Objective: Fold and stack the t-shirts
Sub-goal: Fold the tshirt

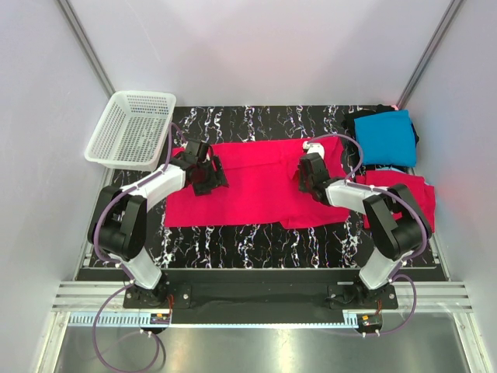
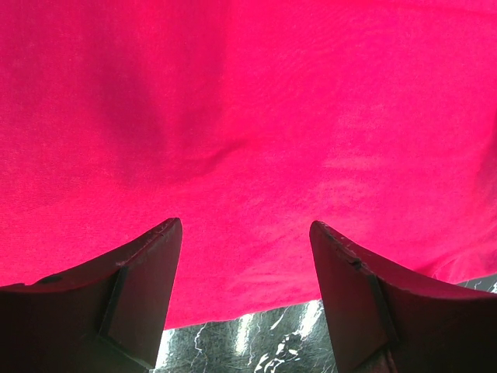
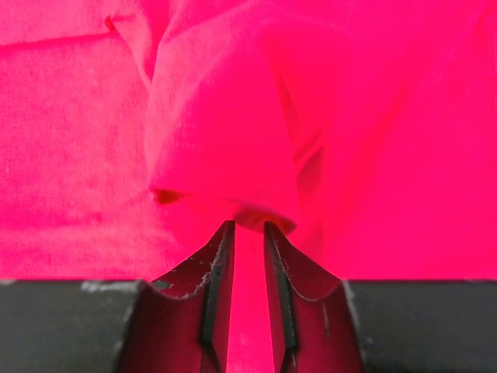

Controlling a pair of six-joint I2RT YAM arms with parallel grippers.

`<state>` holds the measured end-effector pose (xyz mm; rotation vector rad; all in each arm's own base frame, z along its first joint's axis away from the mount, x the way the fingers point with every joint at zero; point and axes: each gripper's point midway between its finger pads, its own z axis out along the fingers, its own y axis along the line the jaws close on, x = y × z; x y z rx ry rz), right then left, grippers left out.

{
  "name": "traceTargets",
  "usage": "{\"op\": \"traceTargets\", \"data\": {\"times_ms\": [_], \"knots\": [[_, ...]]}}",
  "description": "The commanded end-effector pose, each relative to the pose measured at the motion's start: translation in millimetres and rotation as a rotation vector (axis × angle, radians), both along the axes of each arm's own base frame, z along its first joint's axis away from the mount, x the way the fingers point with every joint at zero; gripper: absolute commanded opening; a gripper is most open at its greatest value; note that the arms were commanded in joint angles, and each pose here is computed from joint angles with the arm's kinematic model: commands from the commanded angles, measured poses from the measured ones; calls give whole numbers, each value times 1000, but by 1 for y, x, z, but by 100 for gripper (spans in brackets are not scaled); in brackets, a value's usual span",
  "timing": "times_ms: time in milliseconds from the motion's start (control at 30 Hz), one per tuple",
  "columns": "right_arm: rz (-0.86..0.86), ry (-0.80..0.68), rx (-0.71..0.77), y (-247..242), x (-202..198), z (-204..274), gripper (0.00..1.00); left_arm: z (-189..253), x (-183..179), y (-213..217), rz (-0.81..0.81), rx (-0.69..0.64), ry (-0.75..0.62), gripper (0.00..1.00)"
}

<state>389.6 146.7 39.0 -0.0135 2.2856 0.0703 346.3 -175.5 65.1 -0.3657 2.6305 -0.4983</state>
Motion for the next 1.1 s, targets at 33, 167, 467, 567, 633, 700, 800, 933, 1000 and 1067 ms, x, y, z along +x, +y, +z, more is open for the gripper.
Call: {"op": "traceTargets", "data": {"times_ms": [33, 167, 467, 567, 633, 700, 800, 933, 1000, 1067], "knots": [[-27, -95, -29, 3, 24, 19, 28, 17, 11, -6, -26, -19, -71, 72], [-67, -121, -62, -5, 26, 30, 27, 15, 11, -5, -25, -12, -66, 72], [-87, -119, -70, -9, 20, 36, 26, 14, 11, -6, -24, -17, -60, 72], [-84, -107, -70, -8, 18, 34, 25, 15, 11, -6, -22, -16, -65, 72], [-83, -103, -66, -6, 15, 35, 25, 14, 11, -5, -23, -13, -63, 72], [-84, -111, -58, -5, 11, 42, 25, 15, 11, -5, -21, -15, -64, 72], [-90, -125, -56, -6, 6, 49, 25, 13, 11, -5, -21, -12, -58, 72], [-102, -130, -69, -10, 4, 54, 25, 12, 10, -6, -20, -14, -54, 72], [-120, -131, -78, -12, 8, 54, 25, 13, 11, -5, -19, -15, -59, 72], [-125, -86, -111, -16, 3, 43, 25, 13, 11, -5, -18, -13, -59, 72]]}}
